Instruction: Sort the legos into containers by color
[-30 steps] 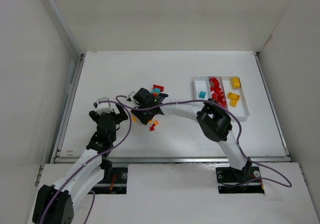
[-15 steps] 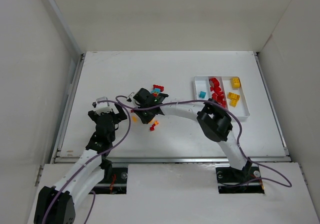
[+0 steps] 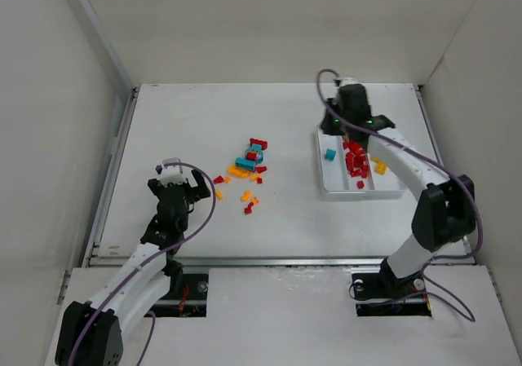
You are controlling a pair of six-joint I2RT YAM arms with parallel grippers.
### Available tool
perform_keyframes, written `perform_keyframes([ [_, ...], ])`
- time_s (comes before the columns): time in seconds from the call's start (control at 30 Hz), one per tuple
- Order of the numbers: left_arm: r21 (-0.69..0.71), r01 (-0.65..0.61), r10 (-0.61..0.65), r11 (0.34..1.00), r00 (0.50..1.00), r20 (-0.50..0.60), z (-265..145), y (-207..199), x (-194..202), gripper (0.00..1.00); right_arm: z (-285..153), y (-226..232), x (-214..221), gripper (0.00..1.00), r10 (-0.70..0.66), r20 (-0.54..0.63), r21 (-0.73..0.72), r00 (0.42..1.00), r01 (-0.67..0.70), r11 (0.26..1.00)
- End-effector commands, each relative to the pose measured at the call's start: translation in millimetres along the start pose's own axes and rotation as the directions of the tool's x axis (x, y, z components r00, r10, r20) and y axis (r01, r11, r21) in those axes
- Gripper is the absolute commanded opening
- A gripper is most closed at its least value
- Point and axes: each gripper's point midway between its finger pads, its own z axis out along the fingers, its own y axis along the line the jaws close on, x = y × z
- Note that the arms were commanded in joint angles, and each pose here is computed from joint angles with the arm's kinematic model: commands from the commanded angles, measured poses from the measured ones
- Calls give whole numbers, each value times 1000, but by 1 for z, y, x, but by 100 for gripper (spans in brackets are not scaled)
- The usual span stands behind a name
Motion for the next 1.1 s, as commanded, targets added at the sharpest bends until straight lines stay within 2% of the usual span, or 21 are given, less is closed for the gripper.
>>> perform_keyframes([
  [0.0,26,-1,0,1000,999,35,2,-5,-10,100,-11,-92,26,0,142,-25,207,990,-134,969],
  [0.03,26,1,-2,1000,999,34,3,-4,-10,100,-21,-133,38,0,192,-24,280,981,-177,943],
  [0.13,30,-16,15,999,1000,14,4,-5,-5,100,-37,-200,61,0,287,-21,410,958,-253,876],
  [0.2,42,-13,12,999,1000,19,4,-7,-7,100,-44,-224,79,0,351,-39,464,936,-294,835],
  [0.23,51,-13,13,999,1000,16,5,-10,-8,100,-51,-247,89,0,409,-26,508,912,-340,791],
  [0.33,69,-37,36,997,999,4,6,-12,-4,100,-59,-268,114,0,523,-9,550,852,-433,714],
  [0.43,69,-37,36,997,999,4,6,-12,-4,100,-61,-271,122,2,549,-3,567,836,-451,689],
  [0.5,76,-40,40,996,999,-7,6,-13,-2,100,-64,-277,127,15,545,3,600,839,-437,670],
  [0.53,78,-37,37,996,999,2,6,-14,-4,100,-65,-279,128,45,542,7,608,840,-434,665],
  [0.57,78,-37,37,996,999,2,6,-14,-4,100,-65,-279,128,57,542,7,608,840,-434,665],
  [0.63,78,-37,37,996,999,2,7,-15,-6,100,-66,-279,125,71,536,1,608,844,-427,670],
  [0.7,78,-46,46,996,999,2,7,-15,-6,100,-69,-278,116,77,498,0,603,867,-398,692],
  [0.8,78,-46,46,996,999,2,7,-15,-6,100,-73,-252,86,80,394,1,569,919,-325,756],
  [0.93,86,-50,51,995,999,-11,8,-16,-2,100,-56,-159,53,81,153,-45,407,987,-122,905],
  [0.97,97,-60,62,994,998,-12,8,-17,-1,100,-45,-101,43,81,17,-49,279,999,-2,960],
  [1.03,97,-60,62,993,998,-12,8,-17,-1,100,-28,-38,51,81,-119,-80,123,990,128,984],
  [1.07,97,-60,62,993,998,-12,8,-17,-1,100,-23,17,66,82,-205,-106,-16,973,204,979],
])
